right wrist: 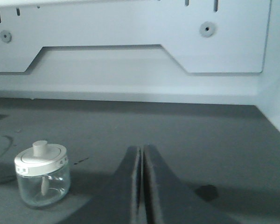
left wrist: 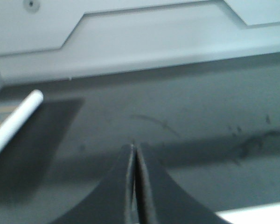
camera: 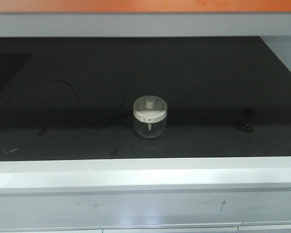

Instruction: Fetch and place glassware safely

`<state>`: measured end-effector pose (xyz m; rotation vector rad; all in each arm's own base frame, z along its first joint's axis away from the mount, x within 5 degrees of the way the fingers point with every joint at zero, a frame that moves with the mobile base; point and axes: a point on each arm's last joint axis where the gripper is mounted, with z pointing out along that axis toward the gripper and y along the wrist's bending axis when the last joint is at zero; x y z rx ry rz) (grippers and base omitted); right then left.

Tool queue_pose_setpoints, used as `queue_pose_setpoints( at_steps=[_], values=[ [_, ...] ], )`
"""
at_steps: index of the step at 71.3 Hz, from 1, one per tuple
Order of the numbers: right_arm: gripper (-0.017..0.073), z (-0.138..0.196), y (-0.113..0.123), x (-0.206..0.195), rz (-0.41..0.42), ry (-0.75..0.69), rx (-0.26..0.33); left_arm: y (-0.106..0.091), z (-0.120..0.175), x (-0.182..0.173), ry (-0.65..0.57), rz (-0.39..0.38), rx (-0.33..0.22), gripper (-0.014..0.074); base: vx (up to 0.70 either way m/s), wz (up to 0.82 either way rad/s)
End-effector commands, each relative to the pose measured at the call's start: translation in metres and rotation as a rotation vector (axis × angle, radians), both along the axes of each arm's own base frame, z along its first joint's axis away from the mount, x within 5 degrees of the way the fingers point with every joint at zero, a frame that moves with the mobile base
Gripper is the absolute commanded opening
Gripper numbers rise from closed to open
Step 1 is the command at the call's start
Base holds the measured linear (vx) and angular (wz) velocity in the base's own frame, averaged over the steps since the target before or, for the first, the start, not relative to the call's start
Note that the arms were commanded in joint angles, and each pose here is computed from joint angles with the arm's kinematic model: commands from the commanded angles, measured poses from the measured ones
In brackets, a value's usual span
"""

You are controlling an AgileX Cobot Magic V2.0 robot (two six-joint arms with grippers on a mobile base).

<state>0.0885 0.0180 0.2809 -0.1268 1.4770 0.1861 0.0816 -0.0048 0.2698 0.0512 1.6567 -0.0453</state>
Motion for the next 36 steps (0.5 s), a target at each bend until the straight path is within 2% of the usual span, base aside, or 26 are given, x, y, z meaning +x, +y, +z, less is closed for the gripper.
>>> queue_pose_setpoints(
  at_steps=[1, 8, 16, 27, 32, 36],
  values=[
    [-0.0001, 0.01, -0.003, -0.01, -0.025, -0.032, 0.006, -0.001, 0.003, -0.009, -0.091, -0.014, -0.057, -0.0008, 0.0, 0.0],
    [-0.0001, 0.006, -0.011, -0.018, -0.096, 0.006, 0.049, 0.0, 0.004, -0.019, -0.139, -0.014, -0.06, -0.0008, 0.0, 0.0],
    [-0.0001, 0.003, -0.015, -0.02, -0.136, 0.033, 0.045, 0.001, 0.002, -0.021, -0.118, -0.01, -0.063, -0.0007, 0.0, 0.0],
    [-0.0001, 0.002, -0.016, -0.02, -0.141, 0.044, 0.038, 0.001, 0.003, -0.021, -0.128, -0.011, -0.064, -0.0007, 0.0, 0.0],
    [-0.0001, 0.002, -0.016, -0.02, -0.141, 0.044, 0.039, 0.0, 0.002, -0.021, -0.118, -0.013, -0.094, -0.0007, 0.0, 0.0],
    [-0.0001, 0.002, -0.016, -0.02, -0.14, 0.044, 0.043, 0.0, 0.002, -0.021, -0.118, -0.013, -0.097, -0.0007, 0.0, 0.0]
  ],
)
